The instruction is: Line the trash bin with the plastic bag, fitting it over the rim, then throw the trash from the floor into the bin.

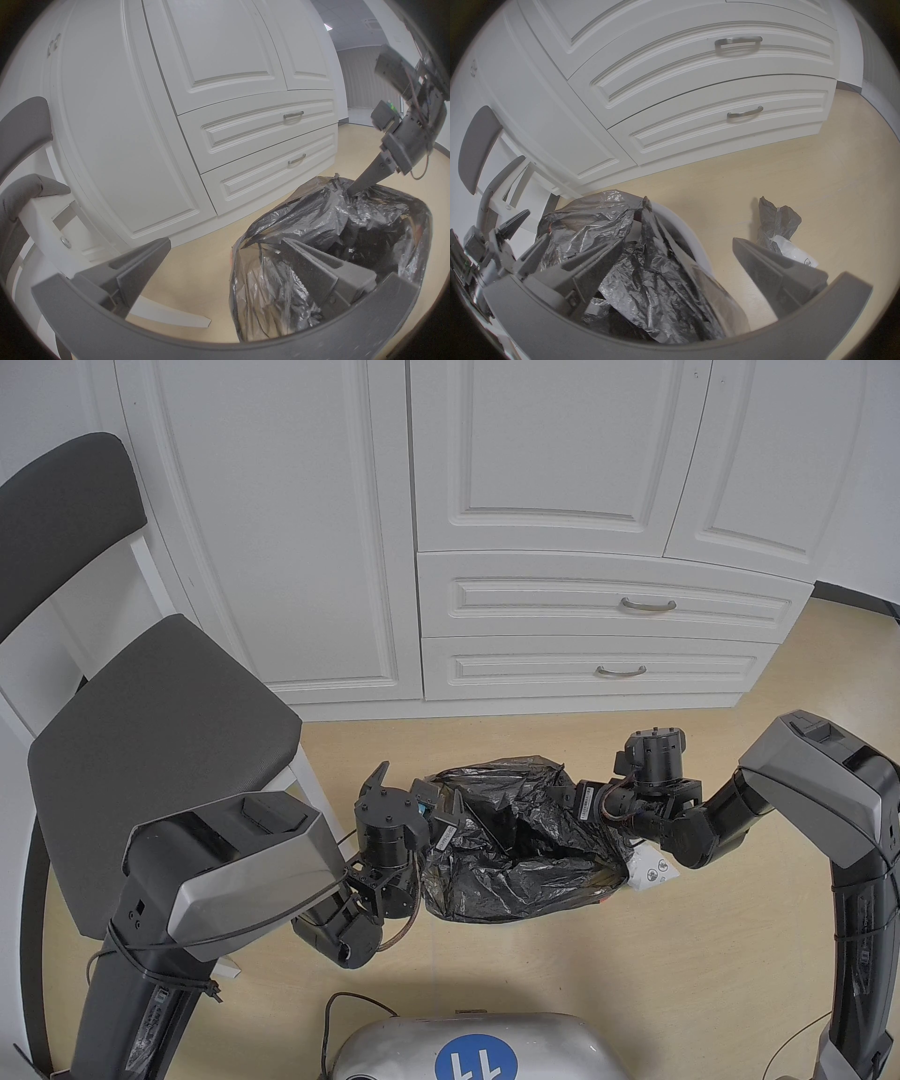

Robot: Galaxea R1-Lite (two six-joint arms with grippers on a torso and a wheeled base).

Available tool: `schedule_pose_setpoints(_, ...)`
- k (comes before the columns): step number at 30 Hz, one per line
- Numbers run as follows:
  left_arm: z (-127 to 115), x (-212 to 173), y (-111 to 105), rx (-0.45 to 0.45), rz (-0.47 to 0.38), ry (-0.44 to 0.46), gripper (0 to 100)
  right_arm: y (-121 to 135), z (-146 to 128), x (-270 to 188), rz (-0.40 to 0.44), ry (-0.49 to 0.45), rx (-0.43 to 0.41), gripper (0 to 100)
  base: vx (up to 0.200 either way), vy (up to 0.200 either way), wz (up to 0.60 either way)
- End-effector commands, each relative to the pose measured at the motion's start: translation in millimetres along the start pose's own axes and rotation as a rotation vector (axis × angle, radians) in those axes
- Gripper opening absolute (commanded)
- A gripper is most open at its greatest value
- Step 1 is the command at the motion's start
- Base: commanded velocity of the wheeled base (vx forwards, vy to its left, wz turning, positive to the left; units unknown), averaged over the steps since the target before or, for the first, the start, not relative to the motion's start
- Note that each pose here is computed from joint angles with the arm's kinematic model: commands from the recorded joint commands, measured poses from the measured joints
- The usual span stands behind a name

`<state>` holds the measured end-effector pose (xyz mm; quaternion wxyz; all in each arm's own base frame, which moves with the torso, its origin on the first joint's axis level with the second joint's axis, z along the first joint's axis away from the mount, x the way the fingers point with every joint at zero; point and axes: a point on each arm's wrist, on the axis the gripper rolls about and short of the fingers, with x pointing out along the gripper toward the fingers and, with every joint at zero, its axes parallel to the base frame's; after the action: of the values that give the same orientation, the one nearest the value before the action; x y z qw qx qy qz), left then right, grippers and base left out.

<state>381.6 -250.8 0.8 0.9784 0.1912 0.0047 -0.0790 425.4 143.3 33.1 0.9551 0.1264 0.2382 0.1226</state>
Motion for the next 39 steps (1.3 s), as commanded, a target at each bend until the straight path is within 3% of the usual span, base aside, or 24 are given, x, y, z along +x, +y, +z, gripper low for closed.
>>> schedule_pose_setpoints(1, 11, -12, 3, -0.002, -0.013, -0.013, 100, -2, -4, 5, -0.001, 0.006, 0.001, 0, 0.000, 0.000, 0.00)
schedule_pose_setpoints(8, 16, -16, -1, -0.003, -0.022, -0.023, 100, -2, 1, 6, 0.004, -0.011, 0.027, 0, 0.000, 0.000, 0.00)
schedule_pose_setpoints(18, 19, -12, -1, -0.014, -0.014, -0.040, 100, 8, 25, 20, 0.021, -0.125, 0.185, 0, 0.000, 0.000, 0.00)
schedule_pose_setpoints(22, 20, -9, -2, -0.017, -0.011, -0.047, 100, 10, 30, 39, -0.035, -0.213, 0.253, 0, 0.000, 0.000, 0.00)
schedule_pose_setpoints(32, 18, -2, -5, -0.016, -0.008, -0.047, 100, 11, 18, 58, 0.001, -0.301, 0.274, 0, 0.000, 0.000, 0.00)
schedule_pose_setpoints(33, 18, -1, -5, -0.016, -0.008, -0.047, 100, 11, 18, 58, -0.001, -0.312, 0.272, 100, 0.000, 0.000, 0.00)
schedule_pose_setpoints(39, 20, 8, -6, 0.007, -0.018, -0.007, 100, 16, 36, 35, 0.019, -0.342, 0.271, 100, 0.000, 0.000, 0.00)
